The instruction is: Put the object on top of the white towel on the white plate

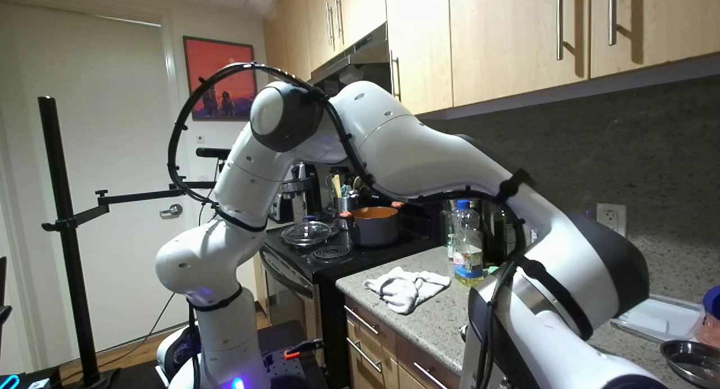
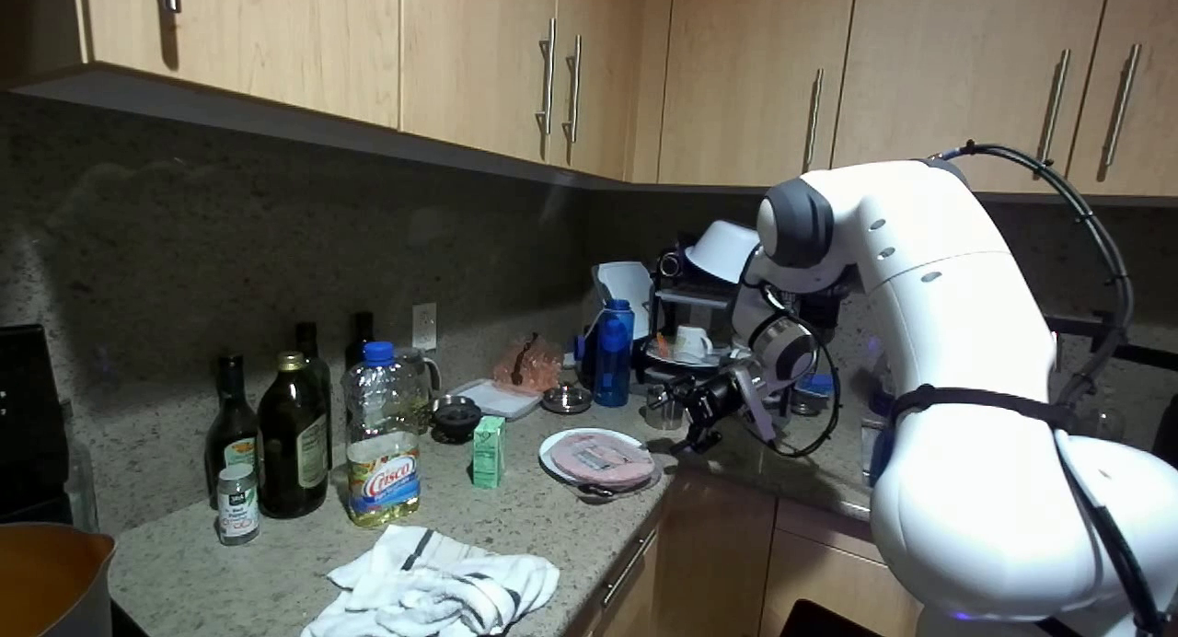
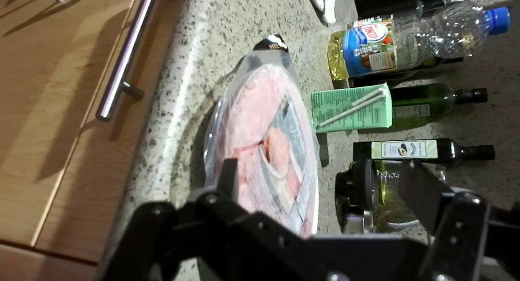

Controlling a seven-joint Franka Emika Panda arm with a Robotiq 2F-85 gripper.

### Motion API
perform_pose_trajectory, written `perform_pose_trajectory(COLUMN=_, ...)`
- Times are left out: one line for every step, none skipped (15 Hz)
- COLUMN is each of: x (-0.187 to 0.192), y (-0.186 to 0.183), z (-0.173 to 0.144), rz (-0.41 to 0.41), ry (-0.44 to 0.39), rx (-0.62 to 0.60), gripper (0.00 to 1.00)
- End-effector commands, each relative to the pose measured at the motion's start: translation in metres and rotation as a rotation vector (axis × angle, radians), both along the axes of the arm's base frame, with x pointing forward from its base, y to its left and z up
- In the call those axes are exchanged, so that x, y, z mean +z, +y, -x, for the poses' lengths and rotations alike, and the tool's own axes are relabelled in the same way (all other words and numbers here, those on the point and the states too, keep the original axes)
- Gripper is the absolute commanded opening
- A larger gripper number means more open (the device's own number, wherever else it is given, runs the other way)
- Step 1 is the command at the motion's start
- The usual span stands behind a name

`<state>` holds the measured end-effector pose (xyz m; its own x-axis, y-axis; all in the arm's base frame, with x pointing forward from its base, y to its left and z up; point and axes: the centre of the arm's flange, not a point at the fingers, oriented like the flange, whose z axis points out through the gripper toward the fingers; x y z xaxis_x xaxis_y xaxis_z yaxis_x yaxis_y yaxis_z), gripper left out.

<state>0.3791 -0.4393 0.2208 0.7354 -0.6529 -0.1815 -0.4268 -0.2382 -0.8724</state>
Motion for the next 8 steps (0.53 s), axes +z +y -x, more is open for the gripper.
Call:
perform_pose_trajectory(x=0.042, y=-0.001, z=0.024, rz=0.053, ry=0.003, rx=-0.004, gripper=1.00)
perform_pose_trajectory(x=0.057, y=-0.001, z=0.035, rz=0.066, ry=-0.013, rx=0.000, gripper=1.00)
perform_pose_trajectory(x=0.069, y=-0.002, z=0.044, rz=0.079, ry=-0.026, rx=0.004, gripper=1.00)
perform_pose_trajectory(x=0.083, y=-0.002, z=0.055, rz=0.091, ry=-0.040, rx=0.008, gripper=1.00)
perform_pose_trajectory(x=0.095, y=-0.001, z=0.065, rz=0.099, ry=-0.053, rx=0.008, gripper=1.00)
perform_pose_trajectory(x=0.106, y=0.000, z=0.074, rz=0.108, ry=-0.063, rx=0.007, gripper=1.00)
perform_pose_trajectory(x=0.116, y=0.002, z=0.082, rz=0.112, ry=-0.077, rx=0.010, gripper=1.00)
perform_pose_trajectory(x=0.125, y=0.004, z=0.088, rz=0.117, ry=-0.090, rx=0.014, gripper=1.00)
